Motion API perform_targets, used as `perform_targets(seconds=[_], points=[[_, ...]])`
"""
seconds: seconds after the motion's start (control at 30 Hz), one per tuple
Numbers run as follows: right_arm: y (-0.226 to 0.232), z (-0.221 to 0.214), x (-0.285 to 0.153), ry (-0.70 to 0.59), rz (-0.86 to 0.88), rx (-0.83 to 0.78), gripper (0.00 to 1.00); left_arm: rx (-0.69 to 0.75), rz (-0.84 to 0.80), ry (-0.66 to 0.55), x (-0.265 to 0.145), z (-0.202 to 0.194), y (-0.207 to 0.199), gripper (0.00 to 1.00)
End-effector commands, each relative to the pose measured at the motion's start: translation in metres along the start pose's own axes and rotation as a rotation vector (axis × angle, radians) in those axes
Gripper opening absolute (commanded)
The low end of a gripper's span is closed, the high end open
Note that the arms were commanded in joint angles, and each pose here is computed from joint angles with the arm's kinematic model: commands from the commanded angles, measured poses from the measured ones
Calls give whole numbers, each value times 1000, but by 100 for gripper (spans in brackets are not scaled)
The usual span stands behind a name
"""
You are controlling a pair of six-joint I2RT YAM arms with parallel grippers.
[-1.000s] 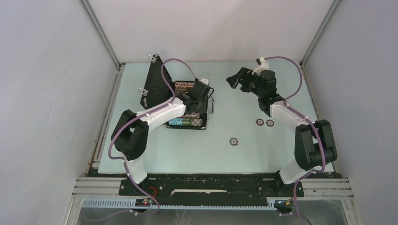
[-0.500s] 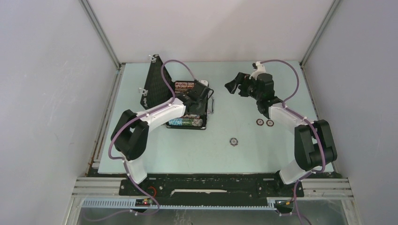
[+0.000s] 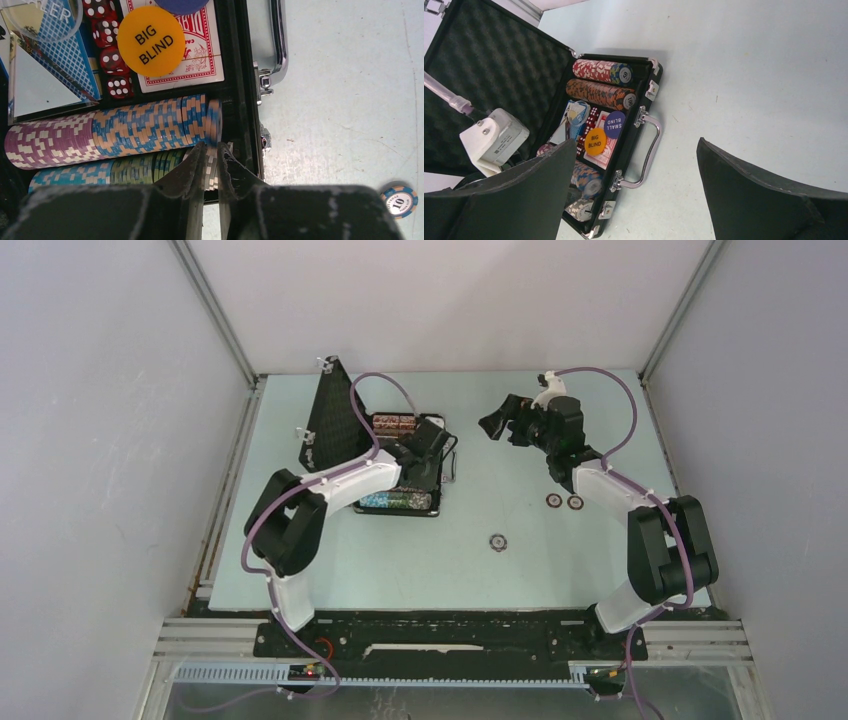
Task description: Pack up texas hold em set
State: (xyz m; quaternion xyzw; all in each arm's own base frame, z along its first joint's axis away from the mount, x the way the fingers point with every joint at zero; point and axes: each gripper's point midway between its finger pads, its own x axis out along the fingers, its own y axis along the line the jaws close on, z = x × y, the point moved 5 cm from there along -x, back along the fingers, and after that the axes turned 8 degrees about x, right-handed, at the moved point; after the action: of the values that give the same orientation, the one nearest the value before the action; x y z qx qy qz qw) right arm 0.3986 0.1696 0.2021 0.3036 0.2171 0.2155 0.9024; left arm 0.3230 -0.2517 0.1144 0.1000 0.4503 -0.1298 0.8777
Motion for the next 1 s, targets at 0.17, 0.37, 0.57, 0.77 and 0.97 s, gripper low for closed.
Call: perform_targets(seconds=[0.17,0.37,0.57,0.77,0.97], points=[[14,14,-5,-50,43,-47,100,-33,9,-35,-3,18,-2,22],[14,13,-5,-46,46,-46,100,-42,11,-57,-8,18,0,27],[13,12,-4,-42,34,-38,99,-52,-7,-107,-19,19,2,33],[12,2,-8,53,-39,0,100,-73,-97,-252,-69,26,4,54],[29,-49,-38,302,-143,52,100,-31,-281,-478,-176,41,15,80]])
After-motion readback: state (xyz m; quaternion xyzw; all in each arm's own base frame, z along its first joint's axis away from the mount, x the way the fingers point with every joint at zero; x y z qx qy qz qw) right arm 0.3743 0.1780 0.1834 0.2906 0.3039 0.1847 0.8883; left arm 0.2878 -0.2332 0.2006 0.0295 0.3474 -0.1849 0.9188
